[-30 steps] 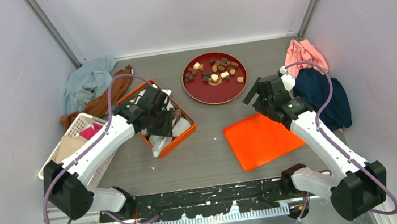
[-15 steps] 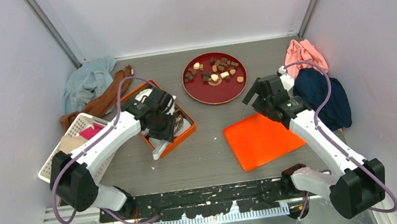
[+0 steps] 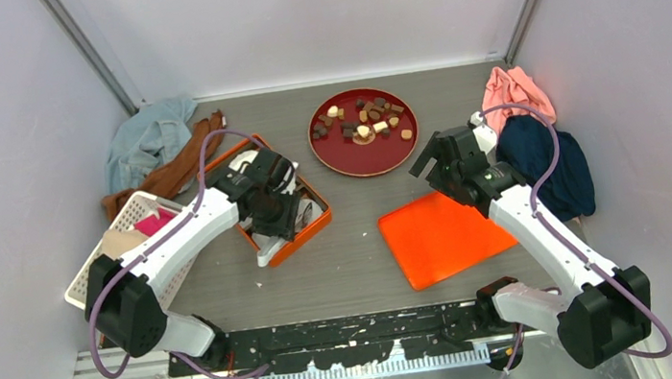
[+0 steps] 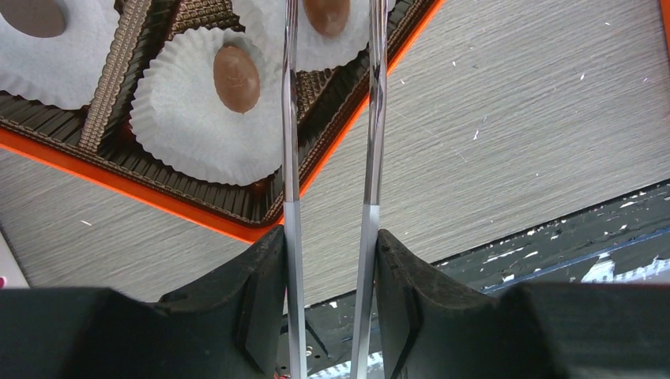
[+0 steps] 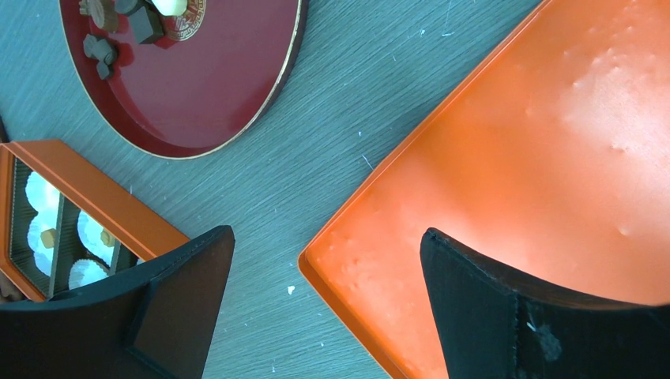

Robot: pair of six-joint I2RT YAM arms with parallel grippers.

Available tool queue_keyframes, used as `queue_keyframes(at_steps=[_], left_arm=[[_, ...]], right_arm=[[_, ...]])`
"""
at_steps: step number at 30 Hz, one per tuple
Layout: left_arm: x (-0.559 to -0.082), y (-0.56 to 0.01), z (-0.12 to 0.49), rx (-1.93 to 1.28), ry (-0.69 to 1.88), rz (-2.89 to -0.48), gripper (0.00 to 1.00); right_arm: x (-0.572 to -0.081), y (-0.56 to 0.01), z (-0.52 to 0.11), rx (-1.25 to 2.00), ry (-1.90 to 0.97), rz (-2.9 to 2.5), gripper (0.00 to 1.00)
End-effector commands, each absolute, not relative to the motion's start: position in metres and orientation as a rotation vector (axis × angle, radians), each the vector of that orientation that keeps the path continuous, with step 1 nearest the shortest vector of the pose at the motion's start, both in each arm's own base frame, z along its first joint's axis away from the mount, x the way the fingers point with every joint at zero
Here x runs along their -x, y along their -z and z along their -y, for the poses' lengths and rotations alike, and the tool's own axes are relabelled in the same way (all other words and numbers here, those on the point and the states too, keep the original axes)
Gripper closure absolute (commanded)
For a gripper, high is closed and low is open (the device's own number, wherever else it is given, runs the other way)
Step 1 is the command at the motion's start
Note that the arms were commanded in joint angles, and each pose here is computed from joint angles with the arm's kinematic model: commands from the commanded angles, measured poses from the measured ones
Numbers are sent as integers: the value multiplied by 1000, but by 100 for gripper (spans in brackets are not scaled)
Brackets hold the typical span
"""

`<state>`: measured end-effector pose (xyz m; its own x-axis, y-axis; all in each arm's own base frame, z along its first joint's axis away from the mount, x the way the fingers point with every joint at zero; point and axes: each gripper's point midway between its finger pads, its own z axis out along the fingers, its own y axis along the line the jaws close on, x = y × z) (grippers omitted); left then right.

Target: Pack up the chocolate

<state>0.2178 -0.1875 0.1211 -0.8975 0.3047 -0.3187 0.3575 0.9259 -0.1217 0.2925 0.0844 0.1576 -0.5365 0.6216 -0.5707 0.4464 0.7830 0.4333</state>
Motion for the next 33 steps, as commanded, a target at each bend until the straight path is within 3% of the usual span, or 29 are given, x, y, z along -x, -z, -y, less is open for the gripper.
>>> queue_keyframes(at_steps=[1, 17, 22, 26, 33], left_arm=[[-220, -128, 188, -508, 258, -2760, 57], [-233, -188, 173, -488, 190, -2606, 70], [-236, -204, 180, -475, 253, -2556, 82], [-240, -215, 200, -472, 375, -2505, 99], [-242, -224, 226, -523, 486, -2447, 100]], right_arm=[[-304, -172, -87, -793, -345, -2173, 7], [-304, -172, -88, -791, -347, -2171, 7], [-304, -173, -88, -793, -353, -2170, 7], [-303, -175, -86, -796, -339, -2165, 7], [-302, -179, -85, -795, -343, -2155, 7]])
